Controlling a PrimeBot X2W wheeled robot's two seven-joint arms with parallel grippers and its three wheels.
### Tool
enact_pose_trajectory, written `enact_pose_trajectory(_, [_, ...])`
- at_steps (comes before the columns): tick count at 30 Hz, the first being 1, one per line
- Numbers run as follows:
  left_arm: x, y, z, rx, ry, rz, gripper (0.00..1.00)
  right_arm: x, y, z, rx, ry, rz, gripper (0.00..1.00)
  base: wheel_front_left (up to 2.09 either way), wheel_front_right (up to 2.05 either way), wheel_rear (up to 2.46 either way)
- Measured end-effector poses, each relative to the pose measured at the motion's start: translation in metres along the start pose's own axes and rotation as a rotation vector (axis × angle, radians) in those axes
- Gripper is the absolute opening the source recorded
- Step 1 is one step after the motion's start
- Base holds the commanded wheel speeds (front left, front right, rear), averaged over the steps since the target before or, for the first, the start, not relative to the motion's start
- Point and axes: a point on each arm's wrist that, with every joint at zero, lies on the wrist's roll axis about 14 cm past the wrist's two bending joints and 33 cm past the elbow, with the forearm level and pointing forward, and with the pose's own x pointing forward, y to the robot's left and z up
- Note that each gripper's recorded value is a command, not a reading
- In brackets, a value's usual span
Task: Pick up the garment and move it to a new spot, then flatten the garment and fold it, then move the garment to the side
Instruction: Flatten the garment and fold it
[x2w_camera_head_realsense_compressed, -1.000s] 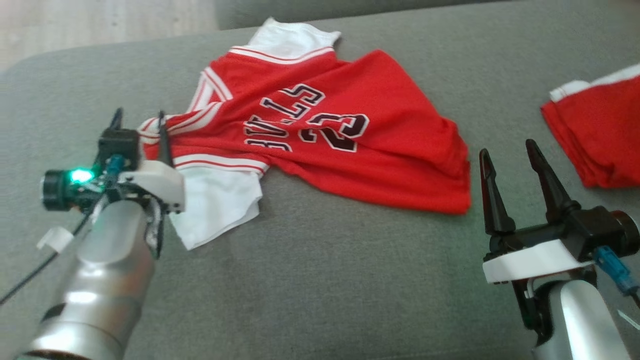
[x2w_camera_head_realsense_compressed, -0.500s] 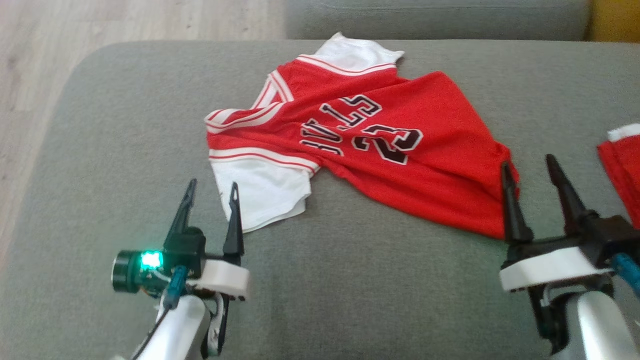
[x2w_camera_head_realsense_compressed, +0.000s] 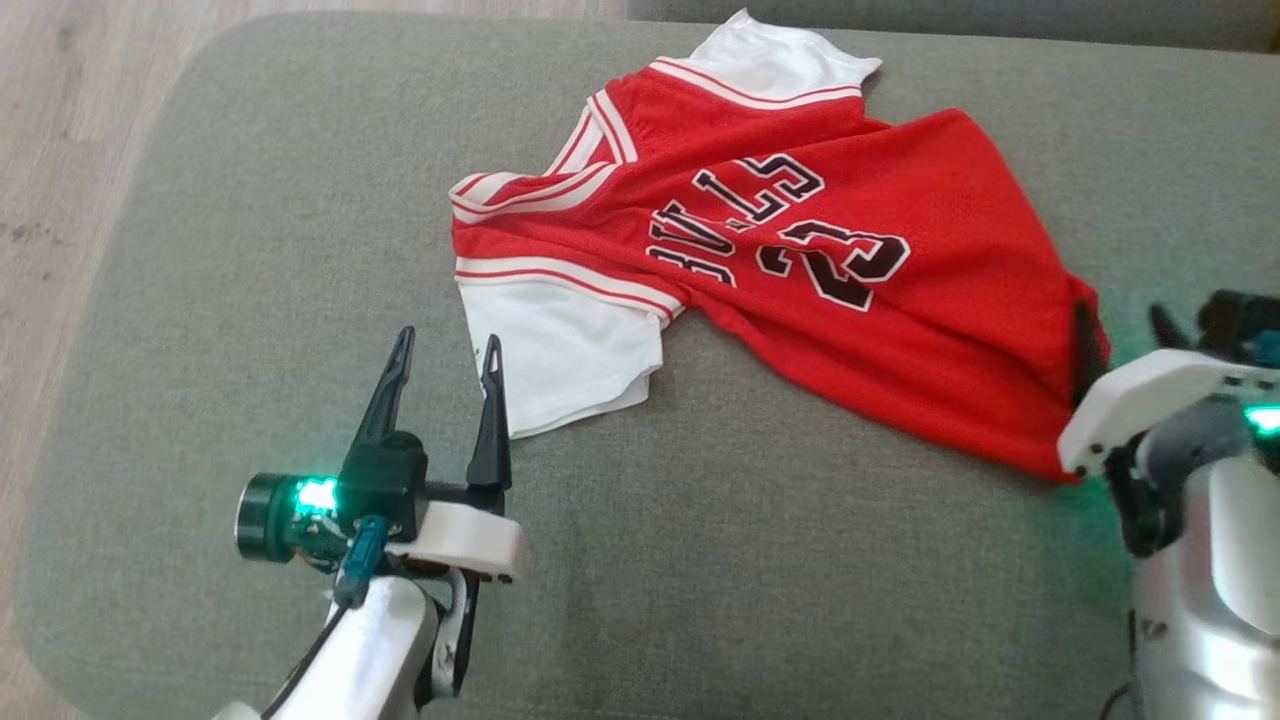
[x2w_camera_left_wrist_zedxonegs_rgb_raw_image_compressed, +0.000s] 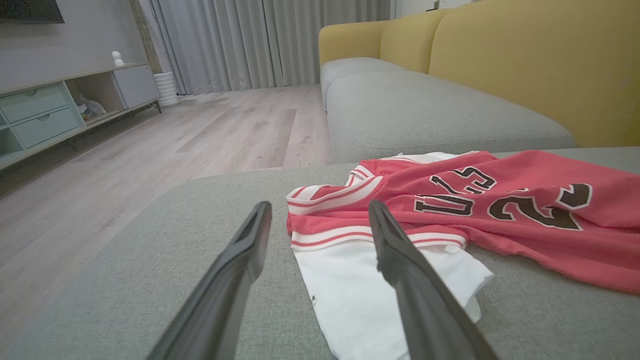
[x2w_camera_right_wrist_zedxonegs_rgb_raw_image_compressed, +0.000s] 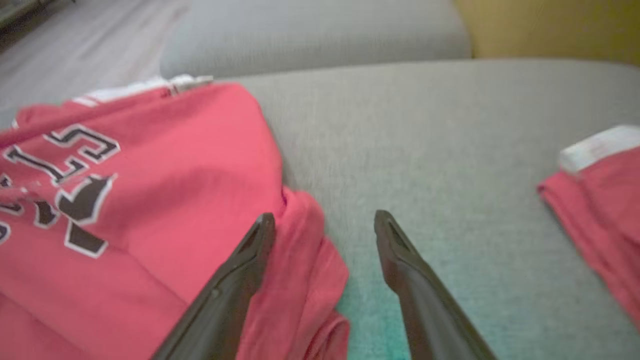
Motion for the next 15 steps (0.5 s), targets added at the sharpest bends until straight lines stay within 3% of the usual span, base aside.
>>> enact_pose_trajectory(4, [-0.001, 0.0, -0.007, 0.001, 0.028, -0.002, 1.0, 0.011, 0.006, -0.032, 0.01, 0.133, 0.023, 1.0, 0.0, 0.0, 0.0])
enact_pose_trajectory(10, [-0.001, -0.004, -0.015, 0.004, 0.051, -0.014, 1.0, 0.026, 0.0, -0.032, -0.008, 0.167, 0.021, 1.0, 0.0, 0.0, 0.0])
enact_pose_trajectory(11, [-0.001, -0.004, -0.015, 0.004, 0.052, -0.015, 1.0, 0.028, 0.003, -0.032, 0.003, 0.175, 0.028, 0.38, 0.0, 0.0, 0.0])
enact_pose_trajectory(12, [0.0, -0.004, -0.016, 0.004, 0.054, -0.015, 1.0, 0.03, 0.007, -0.032, 0.015, 0.184, 0.039, 0.0, 0.0, 0.0, 0.0])
enact_pose_trajectory(15, [0.001, -0.005, -0.016, 0.005, 0.055, -0.016, 1.0, 0.036, 0.011, -0.03, -0.006, 0.206, 0.063, 0.0, 0.0, 0.0, 0.0])
